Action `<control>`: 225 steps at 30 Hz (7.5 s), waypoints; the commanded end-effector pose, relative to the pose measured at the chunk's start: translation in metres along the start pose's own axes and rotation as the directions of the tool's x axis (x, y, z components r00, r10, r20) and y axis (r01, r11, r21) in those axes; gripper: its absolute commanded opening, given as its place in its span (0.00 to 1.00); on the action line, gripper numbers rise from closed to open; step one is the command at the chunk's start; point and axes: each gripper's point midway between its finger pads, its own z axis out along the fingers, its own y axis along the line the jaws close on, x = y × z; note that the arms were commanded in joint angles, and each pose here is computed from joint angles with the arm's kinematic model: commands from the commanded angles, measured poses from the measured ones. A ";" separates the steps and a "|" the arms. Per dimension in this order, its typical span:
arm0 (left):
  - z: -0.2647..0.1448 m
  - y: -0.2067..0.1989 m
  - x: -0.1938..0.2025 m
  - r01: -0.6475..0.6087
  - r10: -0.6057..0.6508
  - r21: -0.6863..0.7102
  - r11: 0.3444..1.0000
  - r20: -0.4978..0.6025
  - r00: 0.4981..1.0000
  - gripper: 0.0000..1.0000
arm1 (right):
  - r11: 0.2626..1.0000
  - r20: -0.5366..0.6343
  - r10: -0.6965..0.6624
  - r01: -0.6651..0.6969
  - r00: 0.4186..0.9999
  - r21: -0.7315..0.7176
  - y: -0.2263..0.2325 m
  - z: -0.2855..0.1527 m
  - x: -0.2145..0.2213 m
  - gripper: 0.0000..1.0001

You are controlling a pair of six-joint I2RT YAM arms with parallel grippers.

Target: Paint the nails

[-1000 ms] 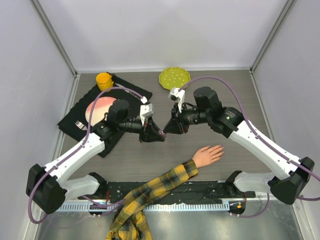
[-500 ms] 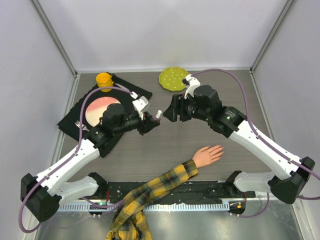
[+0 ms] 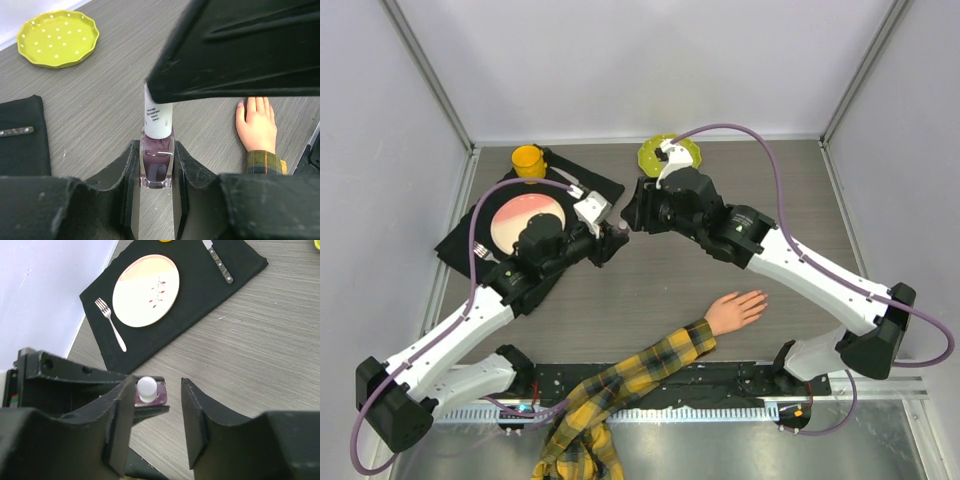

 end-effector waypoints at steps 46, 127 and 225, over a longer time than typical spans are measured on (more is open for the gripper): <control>-0.050 -0.110 -0.028 -0.111 0.066 0.604 0.789 0.097 0.993 0.00 | 0.588 0.085 -0.407 0.332 0.910 -0.737 0.062 -0.070 0.060 0.01; -0.034 -0.083 -0.038 -0.092 0.068 0.448 0.889 0.071 0.995 0.00 | 0.739 -0.030 -0.321 0.230 0.947 -0.633 0.021 -0.045 0.065 0.44; -0.026 -0.008 -0.030 -0.135 0.133 0.021 0.991 0.093 0.987 0.00 | 0.976 0.087 -0.189 0.197 0.978 -0.096 0.035 -0.009 -0.009 0.56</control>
